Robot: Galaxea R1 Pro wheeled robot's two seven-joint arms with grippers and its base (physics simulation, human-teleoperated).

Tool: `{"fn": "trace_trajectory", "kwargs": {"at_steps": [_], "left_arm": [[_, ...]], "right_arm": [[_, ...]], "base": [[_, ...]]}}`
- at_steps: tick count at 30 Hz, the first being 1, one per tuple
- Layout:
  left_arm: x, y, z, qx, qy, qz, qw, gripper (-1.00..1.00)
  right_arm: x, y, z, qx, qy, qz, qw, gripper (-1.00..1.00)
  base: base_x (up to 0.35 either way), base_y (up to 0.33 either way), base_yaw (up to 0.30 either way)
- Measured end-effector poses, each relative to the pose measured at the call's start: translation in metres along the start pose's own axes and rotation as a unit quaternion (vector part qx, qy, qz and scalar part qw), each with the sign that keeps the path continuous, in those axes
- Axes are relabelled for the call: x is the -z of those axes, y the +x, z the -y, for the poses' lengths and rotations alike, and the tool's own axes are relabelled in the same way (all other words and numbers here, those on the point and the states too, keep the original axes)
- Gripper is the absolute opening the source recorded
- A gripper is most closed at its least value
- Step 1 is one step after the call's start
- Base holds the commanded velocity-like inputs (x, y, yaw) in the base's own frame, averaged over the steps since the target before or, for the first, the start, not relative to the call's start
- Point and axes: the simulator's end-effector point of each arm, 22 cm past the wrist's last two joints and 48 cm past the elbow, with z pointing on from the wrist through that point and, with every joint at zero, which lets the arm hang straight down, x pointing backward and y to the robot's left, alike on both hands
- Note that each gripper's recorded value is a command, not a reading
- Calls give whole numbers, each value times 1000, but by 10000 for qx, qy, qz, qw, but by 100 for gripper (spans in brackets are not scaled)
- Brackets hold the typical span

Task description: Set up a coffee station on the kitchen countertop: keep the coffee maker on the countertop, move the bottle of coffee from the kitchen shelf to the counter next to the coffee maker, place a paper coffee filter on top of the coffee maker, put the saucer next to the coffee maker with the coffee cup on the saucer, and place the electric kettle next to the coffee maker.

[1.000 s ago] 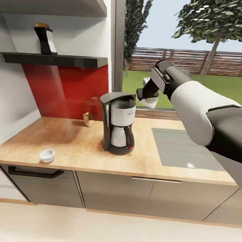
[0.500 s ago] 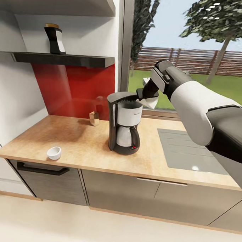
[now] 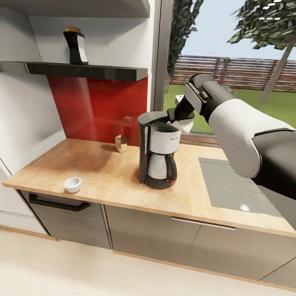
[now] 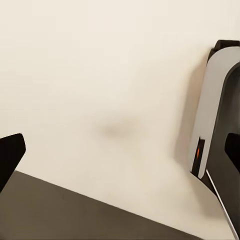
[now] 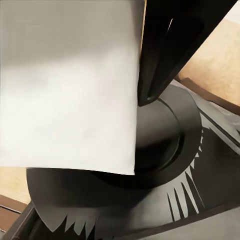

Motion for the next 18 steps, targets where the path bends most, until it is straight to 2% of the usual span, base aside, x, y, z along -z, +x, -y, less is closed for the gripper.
{"fn": "trace_trajectory", "kwargs": {"at_steps": [18], "left_arm": [[0, 0, 0, -7, 1, -5, 10000, 100]], "right_arm": [[-1, 0, 2, 25, 38, -6, 10000, -100]], "base": [[0, 0, 6]]}}
